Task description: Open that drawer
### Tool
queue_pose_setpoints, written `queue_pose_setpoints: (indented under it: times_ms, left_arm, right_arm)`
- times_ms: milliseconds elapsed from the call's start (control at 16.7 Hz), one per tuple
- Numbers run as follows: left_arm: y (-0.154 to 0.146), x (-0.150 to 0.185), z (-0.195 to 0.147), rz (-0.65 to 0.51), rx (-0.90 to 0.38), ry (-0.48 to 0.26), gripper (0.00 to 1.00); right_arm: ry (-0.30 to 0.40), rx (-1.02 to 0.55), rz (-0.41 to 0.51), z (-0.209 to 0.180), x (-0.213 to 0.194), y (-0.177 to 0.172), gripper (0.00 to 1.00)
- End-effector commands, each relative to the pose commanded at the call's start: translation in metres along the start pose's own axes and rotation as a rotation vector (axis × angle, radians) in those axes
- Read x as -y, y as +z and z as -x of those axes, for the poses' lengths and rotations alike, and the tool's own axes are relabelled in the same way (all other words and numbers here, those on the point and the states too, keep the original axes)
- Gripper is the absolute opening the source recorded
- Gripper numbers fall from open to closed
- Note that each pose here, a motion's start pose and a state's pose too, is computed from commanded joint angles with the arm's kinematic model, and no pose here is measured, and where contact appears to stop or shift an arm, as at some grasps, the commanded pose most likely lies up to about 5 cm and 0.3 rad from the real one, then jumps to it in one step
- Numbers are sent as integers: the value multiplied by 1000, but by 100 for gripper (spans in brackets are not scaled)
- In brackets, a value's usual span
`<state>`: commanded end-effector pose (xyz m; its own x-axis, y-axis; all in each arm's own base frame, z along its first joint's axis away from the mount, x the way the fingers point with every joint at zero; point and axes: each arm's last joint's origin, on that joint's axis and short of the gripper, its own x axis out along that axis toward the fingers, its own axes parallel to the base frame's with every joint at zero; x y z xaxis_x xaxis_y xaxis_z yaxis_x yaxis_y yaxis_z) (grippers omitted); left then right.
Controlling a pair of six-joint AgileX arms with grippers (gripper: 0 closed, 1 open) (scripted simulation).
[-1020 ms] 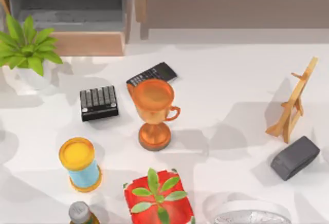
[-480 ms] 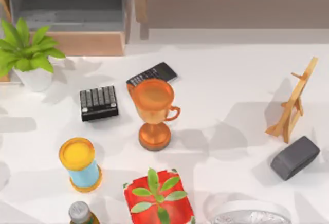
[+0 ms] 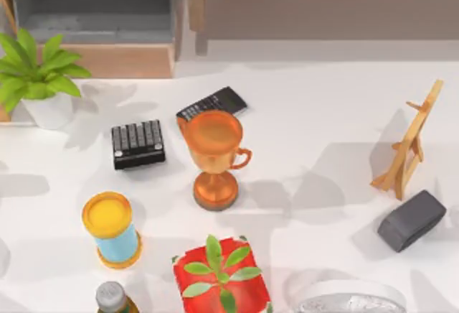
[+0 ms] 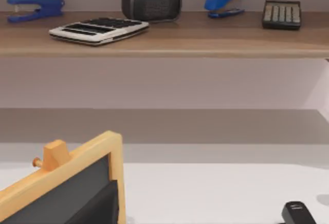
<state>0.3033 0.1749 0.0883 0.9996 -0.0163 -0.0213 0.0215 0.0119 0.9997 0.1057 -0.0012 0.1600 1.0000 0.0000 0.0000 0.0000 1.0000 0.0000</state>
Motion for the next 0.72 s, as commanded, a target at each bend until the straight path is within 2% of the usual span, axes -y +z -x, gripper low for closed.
queue_pose_setpoints:
  times_ms: [420,720]
  left_arm:
    - [0,2,54,3,2,-3,0]
    - [1,2,59,3,2,-3,0]
  right_arm:
    - [0,0,0,0,0,0,100]
    - [0,0,0,0,0,0,100]
